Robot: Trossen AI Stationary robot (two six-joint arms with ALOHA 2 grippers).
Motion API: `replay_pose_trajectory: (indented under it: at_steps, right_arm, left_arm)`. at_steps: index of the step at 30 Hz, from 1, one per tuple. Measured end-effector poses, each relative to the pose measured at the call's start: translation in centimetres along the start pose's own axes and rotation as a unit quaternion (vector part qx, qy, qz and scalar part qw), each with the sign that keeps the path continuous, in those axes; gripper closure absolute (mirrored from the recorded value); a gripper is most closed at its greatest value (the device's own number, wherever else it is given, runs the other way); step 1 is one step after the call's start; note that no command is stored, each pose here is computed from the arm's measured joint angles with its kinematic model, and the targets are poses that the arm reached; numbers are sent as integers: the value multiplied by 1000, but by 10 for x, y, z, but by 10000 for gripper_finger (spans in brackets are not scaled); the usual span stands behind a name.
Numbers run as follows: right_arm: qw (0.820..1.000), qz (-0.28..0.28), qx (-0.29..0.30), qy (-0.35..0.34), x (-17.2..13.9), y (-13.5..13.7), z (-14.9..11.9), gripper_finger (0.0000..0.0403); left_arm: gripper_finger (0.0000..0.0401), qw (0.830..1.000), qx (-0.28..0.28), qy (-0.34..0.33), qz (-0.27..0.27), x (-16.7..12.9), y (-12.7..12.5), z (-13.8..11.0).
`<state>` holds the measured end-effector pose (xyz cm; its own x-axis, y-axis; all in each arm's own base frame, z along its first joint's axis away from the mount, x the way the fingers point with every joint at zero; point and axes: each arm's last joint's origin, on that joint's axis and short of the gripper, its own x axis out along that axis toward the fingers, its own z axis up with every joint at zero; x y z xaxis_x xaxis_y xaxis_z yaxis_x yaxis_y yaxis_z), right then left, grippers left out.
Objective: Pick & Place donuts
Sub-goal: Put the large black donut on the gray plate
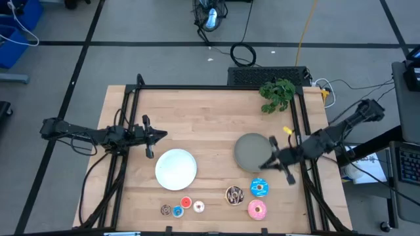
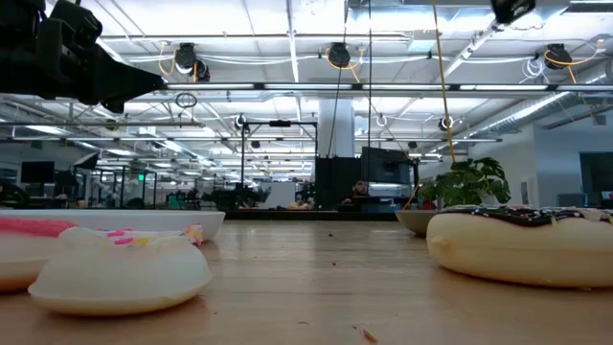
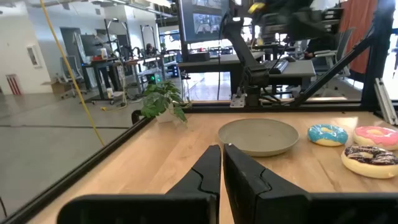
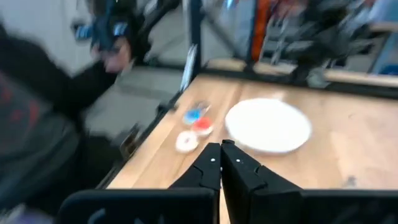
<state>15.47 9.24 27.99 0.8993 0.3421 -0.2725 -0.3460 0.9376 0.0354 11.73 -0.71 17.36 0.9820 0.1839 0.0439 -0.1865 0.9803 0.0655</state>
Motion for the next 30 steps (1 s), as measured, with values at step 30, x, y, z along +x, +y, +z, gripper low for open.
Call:
replay_pose_trajectory:
  at_steps: [30]
  right_arm:
    - [929,-10,70,363,152,22,31,403]
  left_arm:
    - [375,998,-17,-19,55,0,3,5]
